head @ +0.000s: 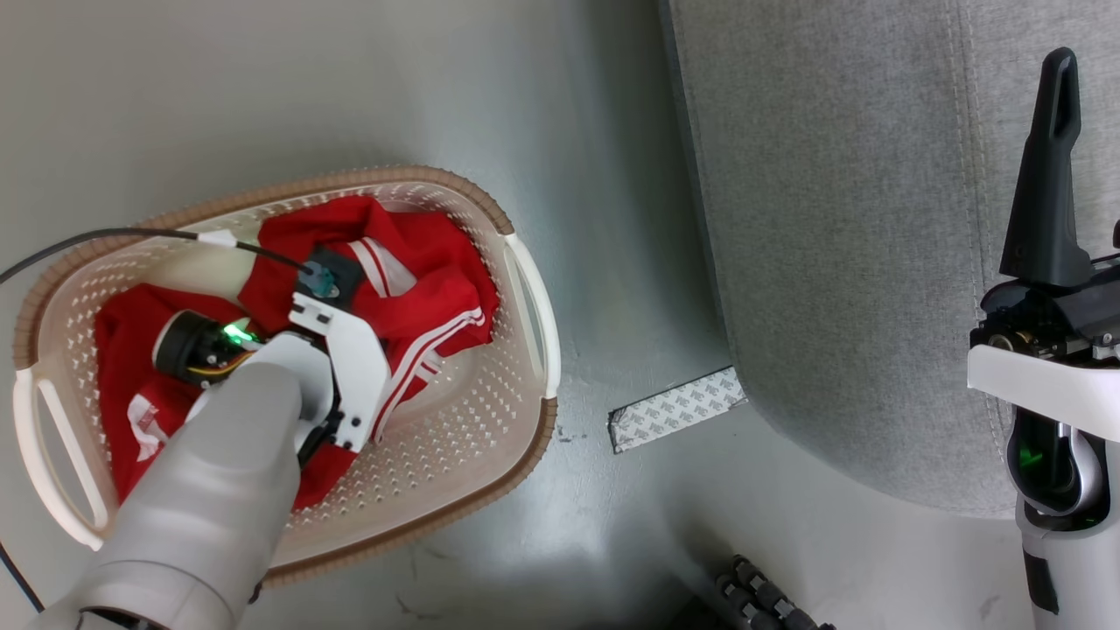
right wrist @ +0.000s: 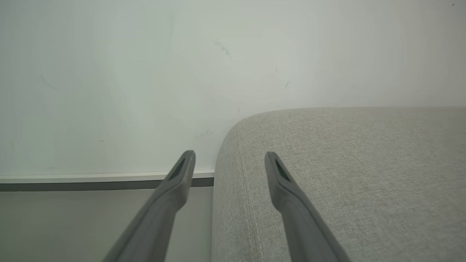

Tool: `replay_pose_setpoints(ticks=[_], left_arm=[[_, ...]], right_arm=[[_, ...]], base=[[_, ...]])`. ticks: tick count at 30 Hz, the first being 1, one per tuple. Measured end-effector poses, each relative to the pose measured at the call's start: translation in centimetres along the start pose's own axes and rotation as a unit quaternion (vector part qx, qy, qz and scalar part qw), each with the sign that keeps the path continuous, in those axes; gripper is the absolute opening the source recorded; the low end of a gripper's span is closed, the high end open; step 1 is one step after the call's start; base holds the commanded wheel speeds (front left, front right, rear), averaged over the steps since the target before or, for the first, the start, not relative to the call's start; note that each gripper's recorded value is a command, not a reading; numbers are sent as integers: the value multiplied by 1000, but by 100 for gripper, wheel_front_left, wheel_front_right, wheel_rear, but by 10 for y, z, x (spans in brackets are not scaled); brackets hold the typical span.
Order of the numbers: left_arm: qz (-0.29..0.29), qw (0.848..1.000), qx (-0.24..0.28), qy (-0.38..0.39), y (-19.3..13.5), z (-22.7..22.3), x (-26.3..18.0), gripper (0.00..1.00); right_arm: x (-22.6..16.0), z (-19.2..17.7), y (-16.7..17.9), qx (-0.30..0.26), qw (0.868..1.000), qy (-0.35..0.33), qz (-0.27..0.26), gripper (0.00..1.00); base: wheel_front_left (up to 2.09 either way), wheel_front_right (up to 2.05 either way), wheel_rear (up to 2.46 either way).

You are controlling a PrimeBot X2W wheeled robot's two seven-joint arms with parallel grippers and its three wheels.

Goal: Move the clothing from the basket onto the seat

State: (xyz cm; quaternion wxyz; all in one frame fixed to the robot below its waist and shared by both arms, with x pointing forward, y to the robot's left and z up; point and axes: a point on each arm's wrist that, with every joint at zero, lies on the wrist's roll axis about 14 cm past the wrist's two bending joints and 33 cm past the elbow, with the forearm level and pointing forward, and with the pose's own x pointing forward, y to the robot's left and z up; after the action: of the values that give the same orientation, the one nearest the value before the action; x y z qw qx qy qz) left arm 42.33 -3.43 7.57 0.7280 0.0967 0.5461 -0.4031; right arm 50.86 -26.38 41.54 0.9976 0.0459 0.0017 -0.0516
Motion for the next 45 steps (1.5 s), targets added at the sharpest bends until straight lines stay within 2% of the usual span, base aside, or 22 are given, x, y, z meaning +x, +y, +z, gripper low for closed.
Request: replay_pose_setpoints(ticks=[1, 2, 3, 4, 10, 16, 29, 37, 45], left_arm=[[-2, 1000, 0, 6, -1, -3, 1, 99], [-3, 1000, 0, 13, -1, -6, 1, 54], [-4, 1000, 2, 17, -2, -8, 1, 33], [-5, 1000, 2, 16, -2, -8, 1, 0], [-10, 1000, -3, -7, -4, 2, -1, 0], [-8, 999, -9, -36, -8, 15, -19, 0], [3, 987, -32, -155, -46, 61, -105, 0], [30, 969, -26, -243, -62, 81, -172, 0], [55, 940, -13, -337, -77, 107, -240, 0]], right_arm=[[0, -1, 0, 1, 1000, 1, 0, 100], [0, -3, 1, 1, 1000, 2, 1, 100], [1, -4, 2, 2, 1000, 3, 2, 100], [1, -5, 3, 3, 1000, 4, 2, 100], [0, -3, 4, 9, 1000, 1, 0, 100], [1, 17, 8, 15, 1000, -20, 5, 100], [-17, 75, 27, 33, 997, -65, 40, 100], [-42, 114, 42, 55, 992, -96, 63, 100], [-70, 145, 60, 78, 985, -124, 89, 100]], base=[[8, 8, 8], [6, 6, 6], [2, 2, 2], [0, 0, 0], [0, 0, 0], [0, 0, 0], [0, 0, 0], [0, 0, 0], [0, 0, 0]])
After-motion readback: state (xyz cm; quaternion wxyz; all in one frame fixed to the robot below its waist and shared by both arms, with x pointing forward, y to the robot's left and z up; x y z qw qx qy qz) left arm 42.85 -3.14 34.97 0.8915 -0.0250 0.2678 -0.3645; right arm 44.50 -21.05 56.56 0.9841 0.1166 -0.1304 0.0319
